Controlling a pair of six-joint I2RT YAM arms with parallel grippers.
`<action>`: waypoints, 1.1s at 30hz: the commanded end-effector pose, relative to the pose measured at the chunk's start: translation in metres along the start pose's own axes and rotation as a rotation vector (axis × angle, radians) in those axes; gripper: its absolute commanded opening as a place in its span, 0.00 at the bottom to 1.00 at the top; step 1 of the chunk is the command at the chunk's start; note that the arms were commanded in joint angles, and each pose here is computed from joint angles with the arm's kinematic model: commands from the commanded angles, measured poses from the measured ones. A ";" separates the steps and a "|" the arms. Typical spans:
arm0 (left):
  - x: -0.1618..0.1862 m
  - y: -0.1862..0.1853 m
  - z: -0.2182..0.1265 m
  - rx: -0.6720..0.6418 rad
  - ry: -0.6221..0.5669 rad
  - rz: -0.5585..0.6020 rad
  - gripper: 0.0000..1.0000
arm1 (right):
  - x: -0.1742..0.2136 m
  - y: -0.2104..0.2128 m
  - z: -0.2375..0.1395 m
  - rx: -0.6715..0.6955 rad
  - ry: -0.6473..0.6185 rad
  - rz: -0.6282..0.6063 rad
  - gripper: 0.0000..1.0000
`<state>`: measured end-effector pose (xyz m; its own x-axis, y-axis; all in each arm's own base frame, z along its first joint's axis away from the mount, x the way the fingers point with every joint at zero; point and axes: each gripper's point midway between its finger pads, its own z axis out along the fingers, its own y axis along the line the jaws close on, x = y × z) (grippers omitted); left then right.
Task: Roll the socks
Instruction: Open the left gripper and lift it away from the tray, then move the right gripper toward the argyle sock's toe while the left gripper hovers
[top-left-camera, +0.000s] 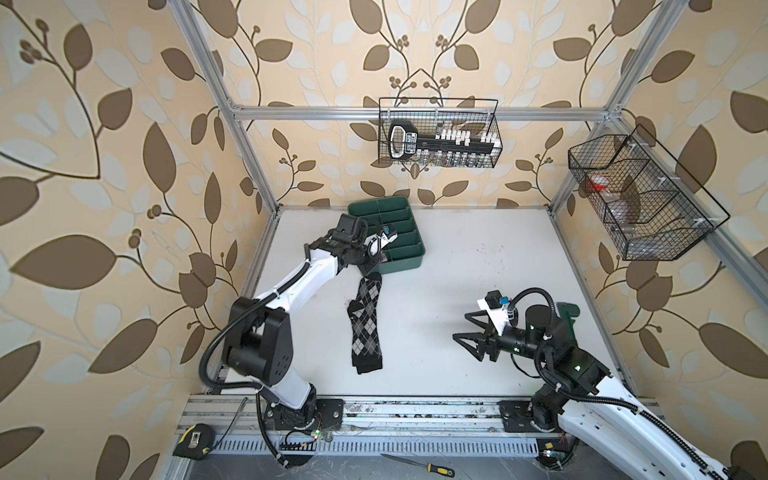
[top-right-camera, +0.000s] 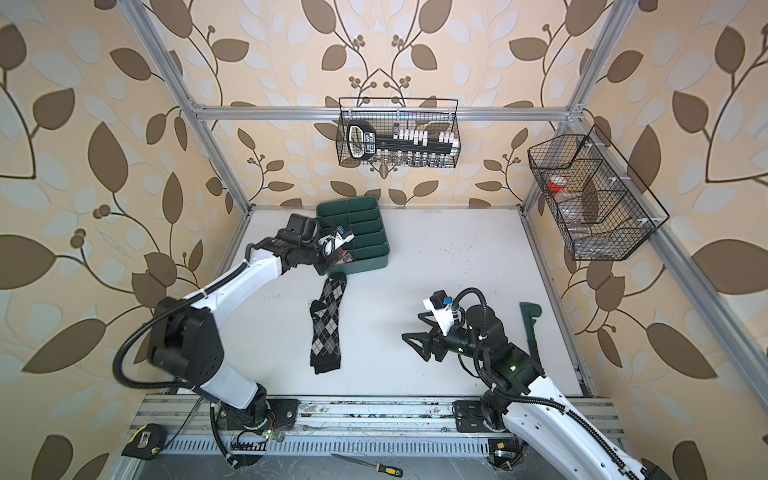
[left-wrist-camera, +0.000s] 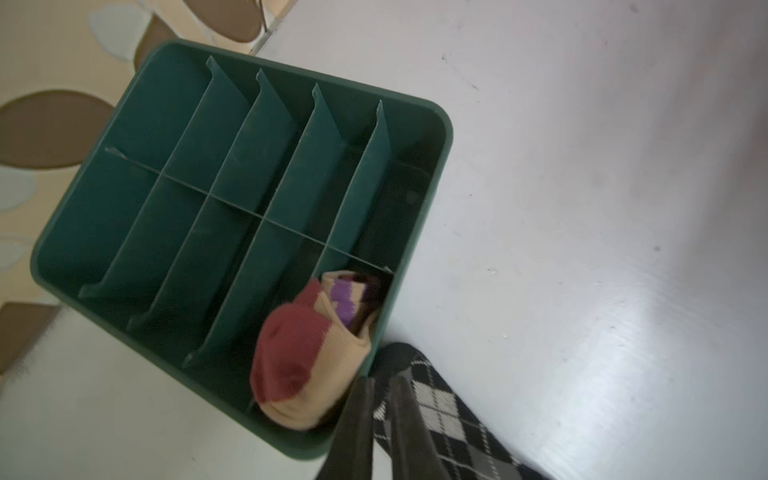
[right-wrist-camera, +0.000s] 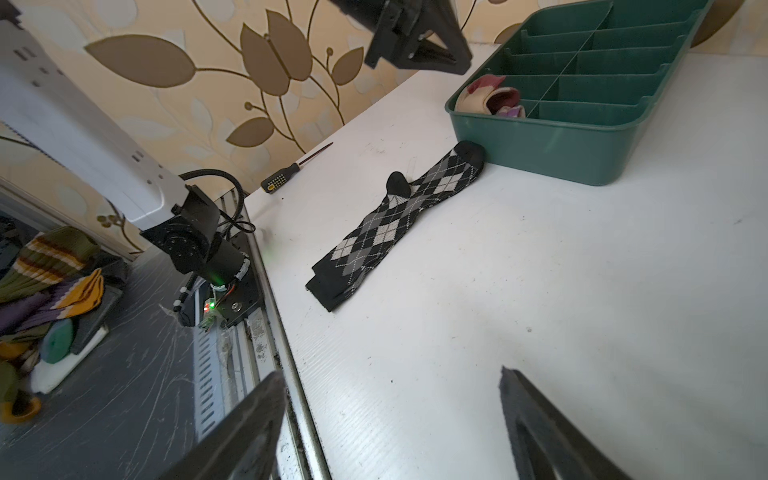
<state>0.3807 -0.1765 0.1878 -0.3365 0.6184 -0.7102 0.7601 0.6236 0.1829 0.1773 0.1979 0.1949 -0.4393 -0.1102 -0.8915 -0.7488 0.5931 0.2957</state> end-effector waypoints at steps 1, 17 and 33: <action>-0.070 0.004 -0.090 -0.134 -0.378 -0.059 0.45 | -0.026 -0.007 -0.010 0.082 -0.090 -0.078 0.81; -0.023 -0.024 -0.231 -0.270 -0.693 -0.653 0.99 | -0.089 0.018 0.062 0.184 -0.013 -0.301 0.84; 0.058 -0.021 -0.223 -0.459 -0.523 -0.939 0.99 | -0.026 0.007 0.195 0.101 -0.168 0.658 0.81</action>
<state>0.2230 -0.0537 0.3002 -0.3127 -0.3705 -0.8746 0.0708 0.9091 -0.4105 0.2643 0.3382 0.1238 -0.7160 0.2538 -0.6503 -0.3366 0.6907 0.6401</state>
